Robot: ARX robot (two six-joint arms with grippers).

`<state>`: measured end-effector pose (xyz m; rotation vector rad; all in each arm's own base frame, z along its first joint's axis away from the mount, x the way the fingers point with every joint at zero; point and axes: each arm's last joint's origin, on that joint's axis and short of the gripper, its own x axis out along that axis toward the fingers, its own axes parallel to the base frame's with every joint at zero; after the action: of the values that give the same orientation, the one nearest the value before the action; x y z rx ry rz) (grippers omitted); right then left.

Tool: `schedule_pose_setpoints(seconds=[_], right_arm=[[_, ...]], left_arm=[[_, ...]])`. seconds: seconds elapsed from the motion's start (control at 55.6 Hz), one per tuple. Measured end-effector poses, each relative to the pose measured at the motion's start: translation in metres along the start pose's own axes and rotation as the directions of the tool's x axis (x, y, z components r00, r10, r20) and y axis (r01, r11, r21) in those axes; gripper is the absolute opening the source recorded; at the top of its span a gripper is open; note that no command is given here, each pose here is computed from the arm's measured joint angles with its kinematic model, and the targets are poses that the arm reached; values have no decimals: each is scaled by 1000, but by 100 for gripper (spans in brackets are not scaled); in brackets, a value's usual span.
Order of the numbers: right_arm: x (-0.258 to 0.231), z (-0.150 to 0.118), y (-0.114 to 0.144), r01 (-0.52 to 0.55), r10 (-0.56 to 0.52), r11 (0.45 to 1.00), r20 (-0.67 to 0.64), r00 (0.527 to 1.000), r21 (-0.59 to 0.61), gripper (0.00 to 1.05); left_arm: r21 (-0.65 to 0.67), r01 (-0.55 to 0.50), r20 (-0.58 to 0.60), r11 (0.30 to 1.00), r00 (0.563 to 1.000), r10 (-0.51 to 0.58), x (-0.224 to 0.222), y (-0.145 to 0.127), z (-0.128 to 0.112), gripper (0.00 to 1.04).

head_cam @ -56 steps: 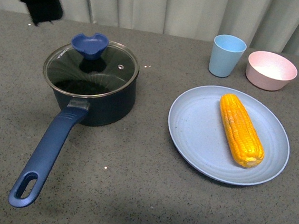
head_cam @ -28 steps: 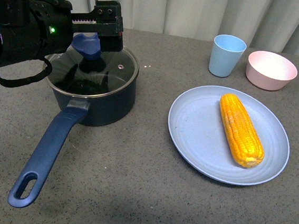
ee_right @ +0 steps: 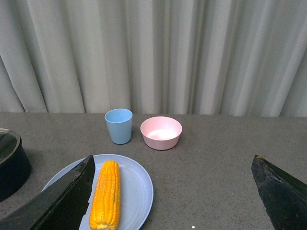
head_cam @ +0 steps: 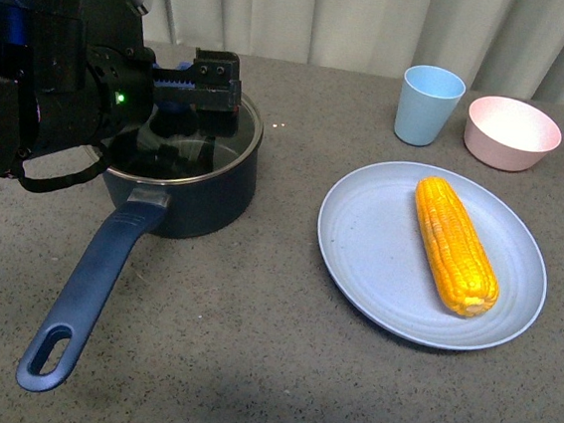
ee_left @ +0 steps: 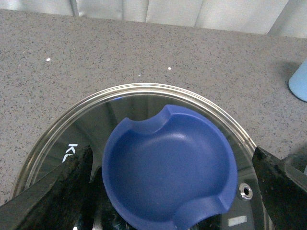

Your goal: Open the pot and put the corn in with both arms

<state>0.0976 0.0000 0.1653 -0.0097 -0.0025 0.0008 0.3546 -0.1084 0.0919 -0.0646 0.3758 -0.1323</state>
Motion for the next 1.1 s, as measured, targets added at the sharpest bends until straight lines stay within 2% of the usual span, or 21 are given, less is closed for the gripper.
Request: schedule_pose_setpoints(seconds=[0.198, 0.341, 0.395, 0.431, 0.665, 0.863, 0.952, 1.096], right_arm=[[0, 0, 0, 0, 0, 1000, 0, 1000, 0, 95], [0, 0, 0, 0, 0, 1000, 0, 1000, 0, 95], [0, 0, 0, 0, 0, 1000, 0, 1000, 0, 95], [0, 0, 0, 0, 0, 1000, 0, 1000, 0, 95], [0, 0, 0, 0, 0, 1000, 0, 1000, 0, 95], [0, 0, 0, 0, 0, 1000, 0, 1000, 0, 95], [0, 0, 0, 0, 0, 1000, 0, 1000, 0, 95], [0, 0, 0, 0, 0, 1000, 0, 1000, 0, 95]], left_arm=[[6, -1, -6, 1000, 1000, 1, 1, 0, -2, 97], [9, 0, -5, 1000, 1000, 0, 1, 0, -1, 76], [7, 7, -6, 1000, 1000, -7, 1, 0, -1, 64], [5, 8, -6, 1000, 1000, -8, 1, 0, -1, 62], [-4, 17, 6, 1000, 1000, -17, -1, -1, 5, 61], [-32, 35, 86, 999, 996, -33, -12, 1, 33, 60], [-46, 18, 125, 999, 992, -12, -16, 14, 46, 60], [-78, -81, 129, 994, 987, 91, -13, 54, 49, 60]])
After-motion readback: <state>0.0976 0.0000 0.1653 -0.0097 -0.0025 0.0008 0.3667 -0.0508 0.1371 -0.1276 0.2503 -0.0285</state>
